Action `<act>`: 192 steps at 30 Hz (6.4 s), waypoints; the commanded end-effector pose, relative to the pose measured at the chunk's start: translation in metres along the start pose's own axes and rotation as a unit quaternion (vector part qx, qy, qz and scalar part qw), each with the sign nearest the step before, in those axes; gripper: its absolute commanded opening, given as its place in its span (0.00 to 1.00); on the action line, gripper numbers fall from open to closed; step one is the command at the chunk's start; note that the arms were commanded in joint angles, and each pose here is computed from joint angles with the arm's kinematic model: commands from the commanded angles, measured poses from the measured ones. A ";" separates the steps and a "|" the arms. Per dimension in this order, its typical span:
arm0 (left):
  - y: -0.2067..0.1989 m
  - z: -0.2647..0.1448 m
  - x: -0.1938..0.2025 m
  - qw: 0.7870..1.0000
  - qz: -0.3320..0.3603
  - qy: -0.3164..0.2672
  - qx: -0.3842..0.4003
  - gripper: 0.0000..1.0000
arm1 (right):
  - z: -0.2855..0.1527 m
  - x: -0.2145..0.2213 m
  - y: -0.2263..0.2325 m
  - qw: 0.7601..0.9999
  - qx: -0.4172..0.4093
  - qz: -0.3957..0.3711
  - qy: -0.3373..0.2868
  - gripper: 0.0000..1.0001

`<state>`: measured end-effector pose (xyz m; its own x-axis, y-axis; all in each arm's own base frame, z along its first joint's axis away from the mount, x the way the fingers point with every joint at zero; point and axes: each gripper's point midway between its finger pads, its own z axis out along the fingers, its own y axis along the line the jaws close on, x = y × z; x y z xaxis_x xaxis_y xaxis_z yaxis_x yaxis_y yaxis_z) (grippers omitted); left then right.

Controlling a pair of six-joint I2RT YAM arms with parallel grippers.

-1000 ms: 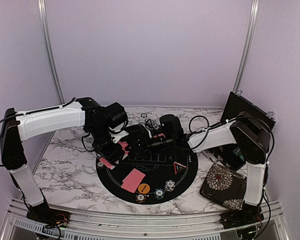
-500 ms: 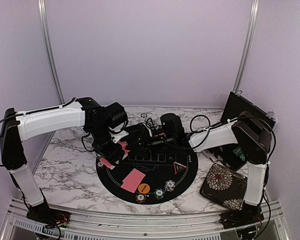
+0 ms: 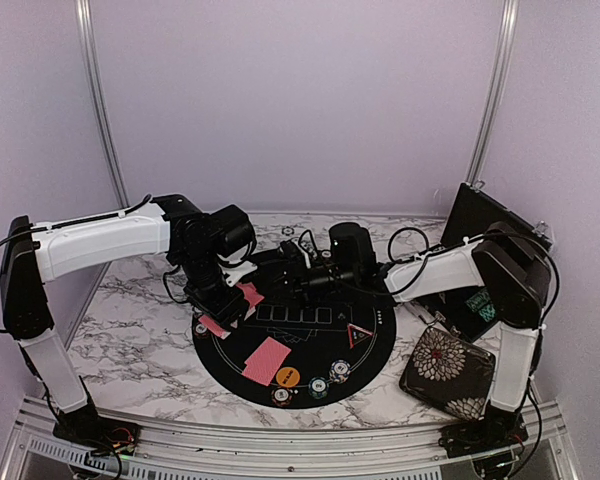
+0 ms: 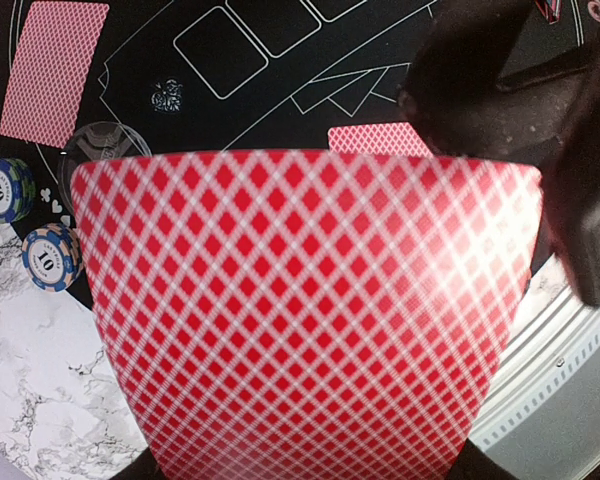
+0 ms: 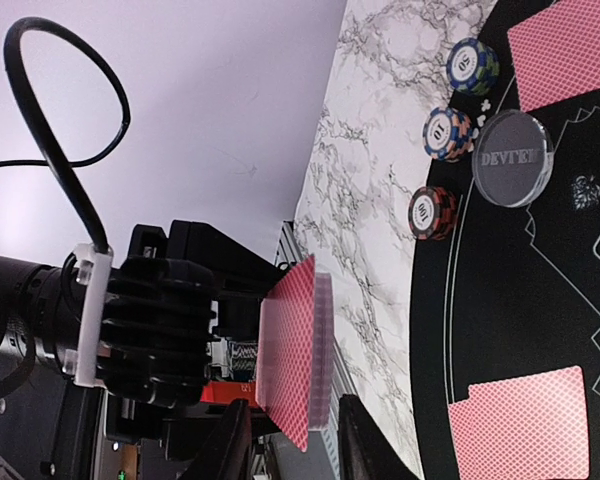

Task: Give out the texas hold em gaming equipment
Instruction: Pick up the poker card from the face-down deck piles, then distribute the poker card in the dealer area.

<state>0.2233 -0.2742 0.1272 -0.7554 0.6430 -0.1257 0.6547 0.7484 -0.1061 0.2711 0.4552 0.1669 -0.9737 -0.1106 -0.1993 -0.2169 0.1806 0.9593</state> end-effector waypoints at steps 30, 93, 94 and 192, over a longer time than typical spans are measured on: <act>-0.004 -0.011 -0.004 1.000 0.007 -0.014 0.005 0.44 | 0.009 0.013 0.007 1.000 -0.015 0.007 0.022 0.14; -0.001 -0.009 -0.001 1.000 0.004 -0.012 0.000 0.44 | -0.045 -0.013 0.013 0.997 -0.061 0.047 -0.029 0.00; -0.001 -0.010 -0.001 1.000 0.004 -0.013 0.001 0.44 | -0.047 -0.014 0.014 0.997 -0.062 0.046 -0.031 0.00; 0.011 -0.013 0.004 1.000 -0.017 -0.018 0.007 0.44 | 0.056 -0.140 -0.155 0.972 0.221 -0.030 -0.076 0.29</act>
<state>0.2292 -0.2628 0.1292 -0.7769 0.6149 -0.1353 0.6285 0.7702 -0.1082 0.4434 0.4977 0.0356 -0.9536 0.0276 -0.2997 -0.2411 0.5259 0.8157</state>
